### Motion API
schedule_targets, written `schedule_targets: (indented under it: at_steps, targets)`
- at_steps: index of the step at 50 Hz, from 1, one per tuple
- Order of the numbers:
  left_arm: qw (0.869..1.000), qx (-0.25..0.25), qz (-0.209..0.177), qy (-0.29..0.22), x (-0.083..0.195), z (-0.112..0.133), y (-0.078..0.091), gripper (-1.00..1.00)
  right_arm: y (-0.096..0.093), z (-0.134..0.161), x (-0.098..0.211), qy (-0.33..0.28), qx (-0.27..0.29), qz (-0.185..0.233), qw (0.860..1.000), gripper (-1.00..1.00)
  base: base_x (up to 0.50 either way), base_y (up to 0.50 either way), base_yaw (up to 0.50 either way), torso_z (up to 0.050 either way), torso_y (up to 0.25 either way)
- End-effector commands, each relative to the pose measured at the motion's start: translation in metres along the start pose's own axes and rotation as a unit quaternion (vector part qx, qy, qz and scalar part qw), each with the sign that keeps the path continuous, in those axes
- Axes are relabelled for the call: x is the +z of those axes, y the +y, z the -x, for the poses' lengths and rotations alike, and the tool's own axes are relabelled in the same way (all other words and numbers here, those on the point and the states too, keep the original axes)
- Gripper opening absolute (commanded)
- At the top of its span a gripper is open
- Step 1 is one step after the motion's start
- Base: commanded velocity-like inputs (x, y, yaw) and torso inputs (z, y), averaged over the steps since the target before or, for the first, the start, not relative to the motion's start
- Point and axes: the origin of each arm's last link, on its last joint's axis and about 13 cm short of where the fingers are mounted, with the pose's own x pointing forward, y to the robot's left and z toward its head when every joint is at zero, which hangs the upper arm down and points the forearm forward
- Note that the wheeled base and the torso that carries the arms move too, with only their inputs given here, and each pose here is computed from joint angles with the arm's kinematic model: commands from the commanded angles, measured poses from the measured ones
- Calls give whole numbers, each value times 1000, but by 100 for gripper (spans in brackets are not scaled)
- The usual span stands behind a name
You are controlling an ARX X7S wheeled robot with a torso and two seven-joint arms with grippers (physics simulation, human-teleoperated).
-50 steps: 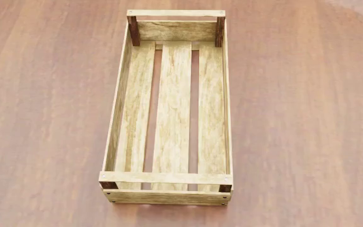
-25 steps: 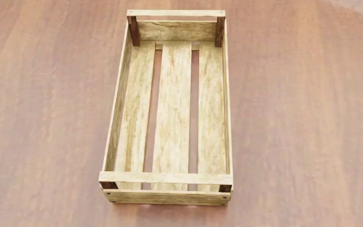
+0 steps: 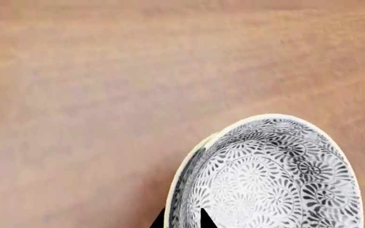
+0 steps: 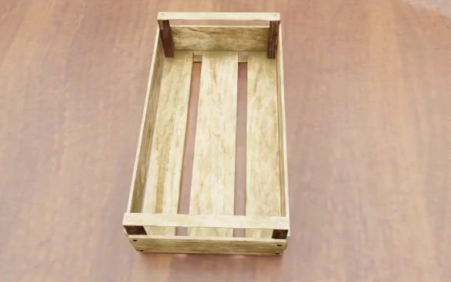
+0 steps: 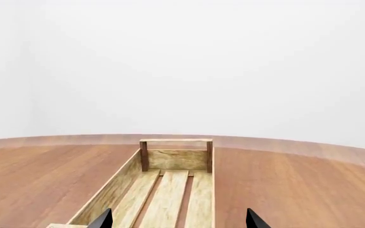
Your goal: Stack the right bowl on the left bowl and place them in the tray.
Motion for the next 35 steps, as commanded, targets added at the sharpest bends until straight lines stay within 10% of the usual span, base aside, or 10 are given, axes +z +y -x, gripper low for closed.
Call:
schedule_targets:
  at_steps: [1,12,35]
  targets:
    - [1000,-14,13,-1,-5,0,1,-100,1,-3,-1,-7,5,7,1000,100,0,0,0,0,0]
    - [999,-43,-18,-23,2,9,-12,-100,0,-3,-1,-4,5,-2,1000,100,0,0,0,0,0]
    - [936,-208,-226,-173,47,77,-132,-100,-7,-1,4,-19,-8,-22,1000,100,0,0,0,0,0]
